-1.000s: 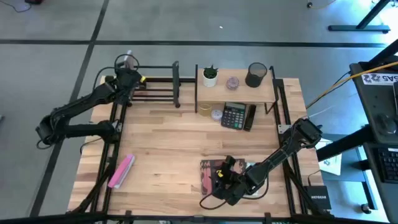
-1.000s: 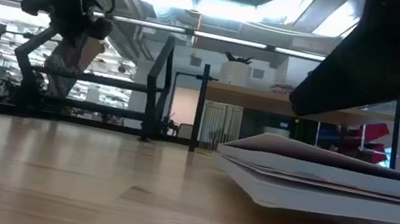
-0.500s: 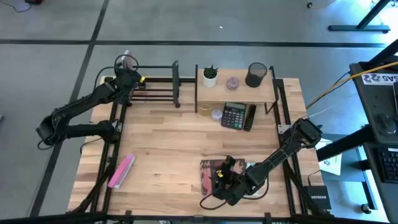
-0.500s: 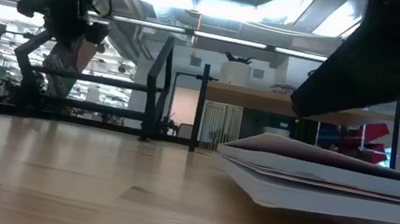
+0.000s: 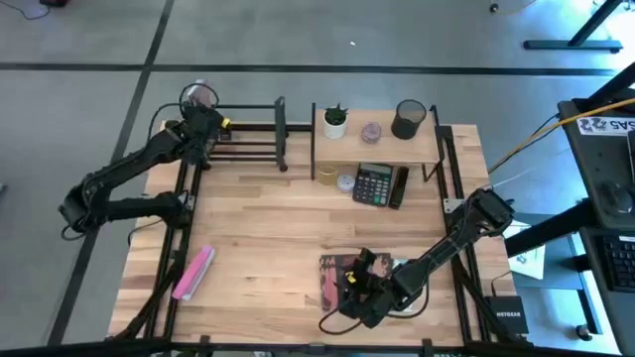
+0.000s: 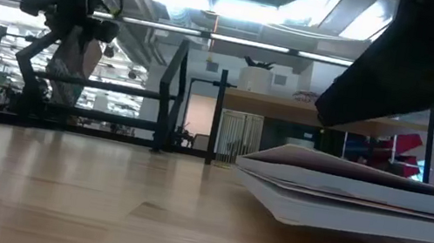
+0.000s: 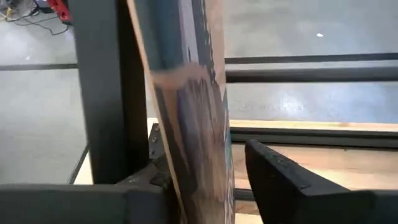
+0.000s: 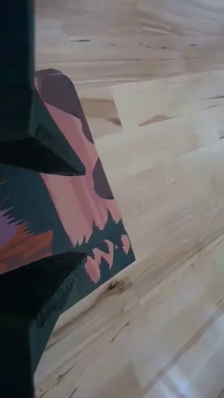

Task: Stock shelves
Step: Put the brown book into the book holder

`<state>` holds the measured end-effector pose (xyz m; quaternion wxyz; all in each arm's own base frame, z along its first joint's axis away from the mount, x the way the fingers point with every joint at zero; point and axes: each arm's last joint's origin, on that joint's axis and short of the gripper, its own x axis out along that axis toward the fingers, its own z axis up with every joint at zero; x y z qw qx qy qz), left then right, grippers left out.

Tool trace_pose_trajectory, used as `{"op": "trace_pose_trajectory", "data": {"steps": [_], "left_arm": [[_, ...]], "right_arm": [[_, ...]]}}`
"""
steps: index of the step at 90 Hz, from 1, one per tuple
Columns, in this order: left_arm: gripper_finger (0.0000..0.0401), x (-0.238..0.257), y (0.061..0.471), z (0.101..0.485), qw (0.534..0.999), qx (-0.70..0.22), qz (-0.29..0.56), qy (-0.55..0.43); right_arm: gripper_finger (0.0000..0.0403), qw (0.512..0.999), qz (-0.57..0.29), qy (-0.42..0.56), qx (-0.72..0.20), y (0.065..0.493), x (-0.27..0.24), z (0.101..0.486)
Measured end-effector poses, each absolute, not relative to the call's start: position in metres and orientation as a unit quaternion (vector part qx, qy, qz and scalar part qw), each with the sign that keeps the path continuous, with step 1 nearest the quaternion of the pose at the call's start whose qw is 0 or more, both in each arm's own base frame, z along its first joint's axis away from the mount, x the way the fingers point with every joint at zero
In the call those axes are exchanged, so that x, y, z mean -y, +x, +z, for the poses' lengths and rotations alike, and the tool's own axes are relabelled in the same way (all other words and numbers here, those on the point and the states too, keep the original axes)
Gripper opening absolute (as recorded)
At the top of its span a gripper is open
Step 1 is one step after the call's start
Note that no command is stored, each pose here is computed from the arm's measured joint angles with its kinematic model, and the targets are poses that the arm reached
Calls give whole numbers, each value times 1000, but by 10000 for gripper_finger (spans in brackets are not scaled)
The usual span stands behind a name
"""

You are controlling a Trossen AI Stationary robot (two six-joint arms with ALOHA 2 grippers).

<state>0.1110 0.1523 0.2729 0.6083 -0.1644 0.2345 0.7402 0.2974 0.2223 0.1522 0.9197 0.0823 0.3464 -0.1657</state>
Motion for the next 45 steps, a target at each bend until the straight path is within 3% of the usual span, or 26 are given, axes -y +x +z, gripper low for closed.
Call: {"op": "trace_pose_trajectory", "data": {"steps": [45], "left_arm": [[157, -147, 106, 312, 609, -264, 734, -146]], "right_arm": [[198, 920, -165, 83, -346, 298, -222, 152]]}}
